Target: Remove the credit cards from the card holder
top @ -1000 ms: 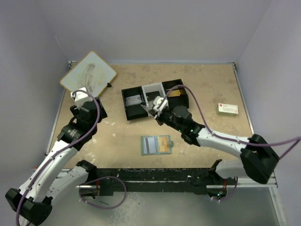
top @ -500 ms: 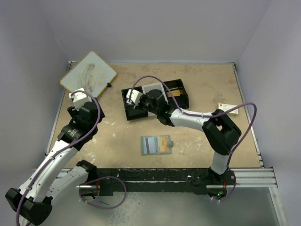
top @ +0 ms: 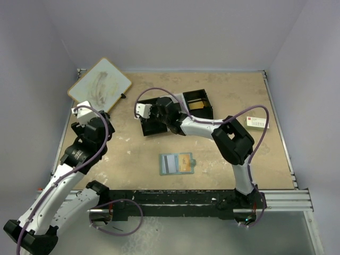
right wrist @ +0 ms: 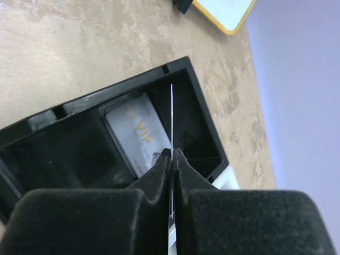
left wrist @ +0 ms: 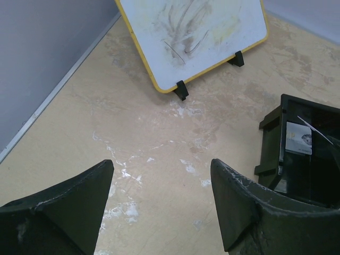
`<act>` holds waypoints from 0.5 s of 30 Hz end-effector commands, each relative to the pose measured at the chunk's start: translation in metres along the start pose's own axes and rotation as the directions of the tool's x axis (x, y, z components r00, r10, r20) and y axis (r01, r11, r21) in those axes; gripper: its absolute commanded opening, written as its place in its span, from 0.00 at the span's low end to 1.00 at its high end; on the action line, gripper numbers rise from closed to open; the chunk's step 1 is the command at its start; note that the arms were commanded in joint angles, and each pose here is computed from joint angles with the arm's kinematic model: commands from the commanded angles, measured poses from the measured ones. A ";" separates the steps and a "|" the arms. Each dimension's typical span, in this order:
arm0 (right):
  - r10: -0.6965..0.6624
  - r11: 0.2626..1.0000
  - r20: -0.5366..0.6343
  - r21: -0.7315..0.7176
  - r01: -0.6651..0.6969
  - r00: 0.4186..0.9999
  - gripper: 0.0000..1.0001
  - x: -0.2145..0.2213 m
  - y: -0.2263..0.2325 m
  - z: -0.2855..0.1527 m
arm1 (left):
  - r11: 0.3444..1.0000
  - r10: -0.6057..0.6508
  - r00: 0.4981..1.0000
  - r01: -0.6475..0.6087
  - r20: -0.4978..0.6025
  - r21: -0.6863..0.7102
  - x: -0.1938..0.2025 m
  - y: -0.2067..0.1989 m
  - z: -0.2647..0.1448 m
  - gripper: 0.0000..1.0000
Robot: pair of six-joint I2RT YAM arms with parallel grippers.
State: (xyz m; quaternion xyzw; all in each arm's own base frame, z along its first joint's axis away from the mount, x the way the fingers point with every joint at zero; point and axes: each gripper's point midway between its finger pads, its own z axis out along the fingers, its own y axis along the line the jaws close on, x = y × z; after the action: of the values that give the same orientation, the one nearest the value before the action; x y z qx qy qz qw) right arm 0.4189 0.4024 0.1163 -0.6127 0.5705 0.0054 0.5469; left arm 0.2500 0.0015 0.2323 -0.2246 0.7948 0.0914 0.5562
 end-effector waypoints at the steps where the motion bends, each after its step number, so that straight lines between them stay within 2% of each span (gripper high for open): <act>1: -0.082 0.994 0.027 0.070 0.080 0.996 0.01 -0.021 -0.035 0.006 | 0.998 -0.061 0.997 0.063 0.054 -0.025 -0.014 0.008 -0.004 0.72; 15: -0.139 0.989 -0.042 0.050 0.141 0.989 0.00 -0.001 -0.031 0.025 | 0.992 -0.125 0.987 0.126 0.101 -0.010 -0.025 0.017 -0.014 0.72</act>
State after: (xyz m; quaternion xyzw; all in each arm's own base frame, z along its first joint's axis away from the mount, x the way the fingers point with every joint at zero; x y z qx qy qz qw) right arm 0.4398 0.4083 0.1082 -0.6461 0.5460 -0.0391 0.5318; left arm 0.2371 0.0135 0.2536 -0.2580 0.7616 0.0737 0.5899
